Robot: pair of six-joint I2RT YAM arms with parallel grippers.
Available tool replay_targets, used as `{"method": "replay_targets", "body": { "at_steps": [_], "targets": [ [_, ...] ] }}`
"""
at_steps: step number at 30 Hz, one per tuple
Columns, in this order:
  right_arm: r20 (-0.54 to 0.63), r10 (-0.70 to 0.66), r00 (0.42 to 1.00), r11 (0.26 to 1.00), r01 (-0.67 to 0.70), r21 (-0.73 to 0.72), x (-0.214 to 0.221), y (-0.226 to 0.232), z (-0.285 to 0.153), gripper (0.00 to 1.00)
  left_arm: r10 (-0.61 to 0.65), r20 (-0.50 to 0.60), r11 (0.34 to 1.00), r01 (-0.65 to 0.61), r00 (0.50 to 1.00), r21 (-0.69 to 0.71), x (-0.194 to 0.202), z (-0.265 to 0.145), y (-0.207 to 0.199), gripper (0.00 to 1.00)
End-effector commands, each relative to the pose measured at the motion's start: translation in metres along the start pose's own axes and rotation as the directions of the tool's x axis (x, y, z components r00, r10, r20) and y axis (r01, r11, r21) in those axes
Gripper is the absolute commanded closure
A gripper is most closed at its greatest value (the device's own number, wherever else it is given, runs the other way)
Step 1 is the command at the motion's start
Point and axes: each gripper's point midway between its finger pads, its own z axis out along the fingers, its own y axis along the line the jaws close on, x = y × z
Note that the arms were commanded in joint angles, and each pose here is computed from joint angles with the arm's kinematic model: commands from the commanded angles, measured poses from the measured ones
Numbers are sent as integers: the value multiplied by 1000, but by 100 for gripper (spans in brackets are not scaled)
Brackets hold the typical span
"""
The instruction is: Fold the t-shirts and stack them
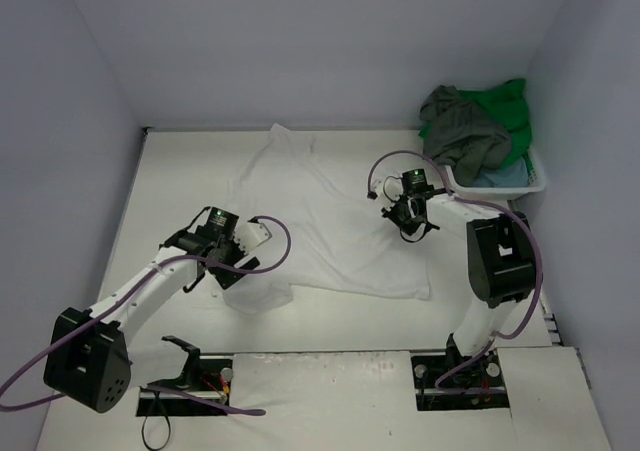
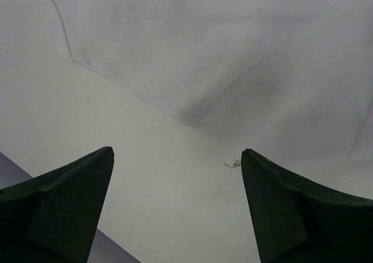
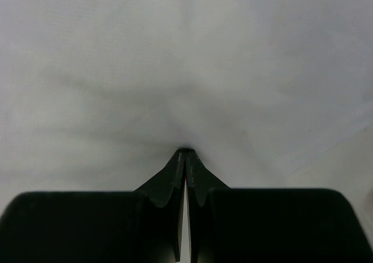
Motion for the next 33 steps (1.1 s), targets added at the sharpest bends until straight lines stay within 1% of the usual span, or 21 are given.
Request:
{"method": "replay_targets", "body": {
  "at_steps": [1, 8, 12, 13, 15, 16, 17, 18, 19, 20, 22, 23, 25, 26, 31, 32, 33],
  "targets": [
    [3, 19, 1000, 1000, -18, -14, -1, -10, 18, 100, -11, 64, 1000, 13, 998, -25, -19, -7, 9, 15],
    [21, 41, 999, 998, -40, -40, -17, -25, 44, 100, -20, 56, 1000, 21, 998, -21, -16, -4, 7, 16],
    [52, 57, 997, 998, -55, -29, -32, -35, 45, 100, -27, 51, 999, 28, 998, -18, -12, -2, 3, 15],
    [63, 59, 996, 998, -58, -24, -36, -37, 43, 98, -28, 49, 999, 29, 998, -18, -11, -2, 3, 15],
    [92, 62, 994, 998, -62, -3, -45, -42, 28, 89, -29, 53, 999, 30, 998, -28, -11, -5, 5, 15],
    [97, 62, 993, 998, -63, 3, -45, -41, 22, 79, -31, 58, 999, 33, 998, -32, -11, -6, 5, 15],
    [134, 53, 990, 998, -58, 34, -55, -47, 3, 73, -32, 65, 999, 34, 997, -38, -11, -9, 6, 15],
    [144, 49, 988, 997, -56, 43, -57, -48, -8, 69, -34, 71, 998, 37, 997, -42, -12, -12, 7, 15],
    [152, 48, 987, 997, -57, 51, -57, -47, -17, 62, -37, 78, 998, 41, 996, -45, -13, -14, 8, 15],
    [191, 38, 981, 995, -55, 83, -66, -52, -38, 59, -38, 93, 998, 43, 995, -50, -16, -17, 9, 15],
    [202, 40, 979, 994, -60, 96, -69, -51, -58, 58, -47, 100, 998, 52, 994, -46, -17, -20, 8, 16],
    [231, 33, 972, 991, -62, 118, -75, -54, -76, 58, -51, 106, 997, 56, 993, -46, -17, -23, 8, 15],
    [214, 40, 976, 992, -64, 108, -70, -47, -90, 58, -63, 118, 997, 68, 991, -40, -19, -28, 8, 16],
    [227, 34, 973, 991, -62, 118, -70, -44, -103, 58, -68, 123, 996, 73, 990, -42, -19, -33, 8, 15],
    [156, -11, 988, 998, 0, 69, -38, -6, -128, 59, -71, 166, 996, 78, 983, -32, -19, -50, 4, 16],
    [131, -54, 990, 992, 38, 118, -29, -5, -138, 59, -68, 167, 997, 74, 984, -31, -16, -53, 3, 15],
    [78, -98, 992, 991, 90, 97, -13, 14, -129, 58, -62, 162, 997, 68, 985, -29, -14, -53, 1, 16]
  ]
}}
